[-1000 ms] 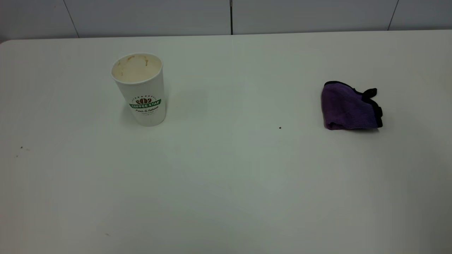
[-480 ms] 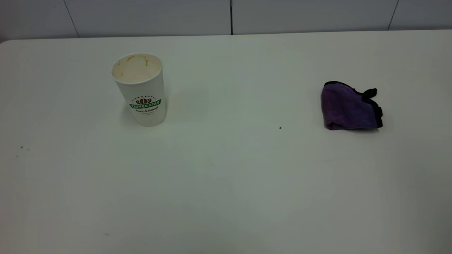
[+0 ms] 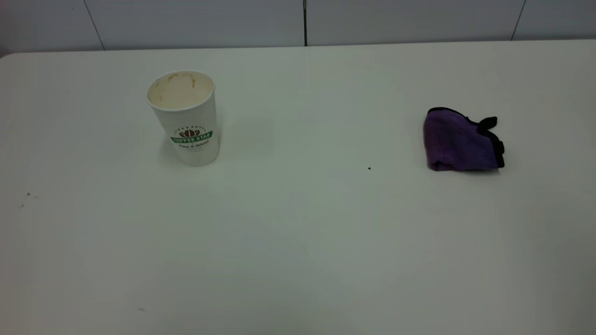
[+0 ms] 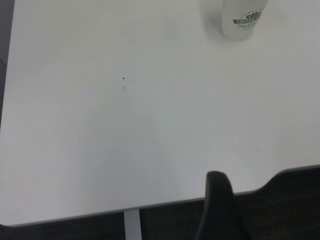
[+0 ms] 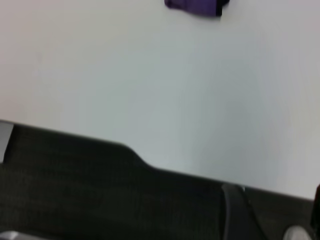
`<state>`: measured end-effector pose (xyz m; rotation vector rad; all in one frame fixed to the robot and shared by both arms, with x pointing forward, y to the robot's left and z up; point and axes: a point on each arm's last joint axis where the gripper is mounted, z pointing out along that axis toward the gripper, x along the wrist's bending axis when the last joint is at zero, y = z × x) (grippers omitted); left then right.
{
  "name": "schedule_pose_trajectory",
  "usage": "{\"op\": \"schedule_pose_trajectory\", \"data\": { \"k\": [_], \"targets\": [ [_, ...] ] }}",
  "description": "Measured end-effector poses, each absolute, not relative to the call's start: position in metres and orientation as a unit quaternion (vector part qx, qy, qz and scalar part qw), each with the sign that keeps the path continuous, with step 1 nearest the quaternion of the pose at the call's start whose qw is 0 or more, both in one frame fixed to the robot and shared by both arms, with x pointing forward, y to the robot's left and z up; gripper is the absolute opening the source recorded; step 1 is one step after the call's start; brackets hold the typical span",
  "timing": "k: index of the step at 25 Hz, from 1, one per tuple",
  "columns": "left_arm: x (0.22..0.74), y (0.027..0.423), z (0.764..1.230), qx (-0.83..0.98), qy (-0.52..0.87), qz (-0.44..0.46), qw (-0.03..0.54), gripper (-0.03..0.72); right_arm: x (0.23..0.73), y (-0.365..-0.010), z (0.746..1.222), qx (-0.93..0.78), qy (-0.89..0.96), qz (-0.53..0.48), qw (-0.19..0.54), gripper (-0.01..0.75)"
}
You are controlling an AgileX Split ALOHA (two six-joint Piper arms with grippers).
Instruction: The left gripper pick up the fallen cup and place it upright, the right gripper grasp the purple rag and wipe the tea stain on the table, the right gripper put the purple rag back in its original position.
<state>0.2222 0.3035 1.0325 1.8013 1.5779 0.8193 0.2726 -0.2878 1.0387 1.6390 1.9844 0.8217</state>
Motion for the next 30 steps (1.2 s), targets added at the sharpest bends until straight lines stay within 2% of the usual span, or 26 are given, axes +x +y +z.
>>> {"op": "schedule_pose_trajectory", "data": {
  "k": [12, 30],
  "targets": [
    [0.222, 0.303, 1.032, 0.679, 0.595, 0.309, 0.301, 0.53, 0.235, -0.294, 1.042, 0.59, 0.649, 0.366, 0.312, 0.326],
    [0.222, 0.303, 1.032, 0.679, 0.595, 0.309, 0.301, 0.53, 0.231, -0.294, 1.042, 0.596, 0.633, 0.369, 0.327, 0.243]
  ]
}}
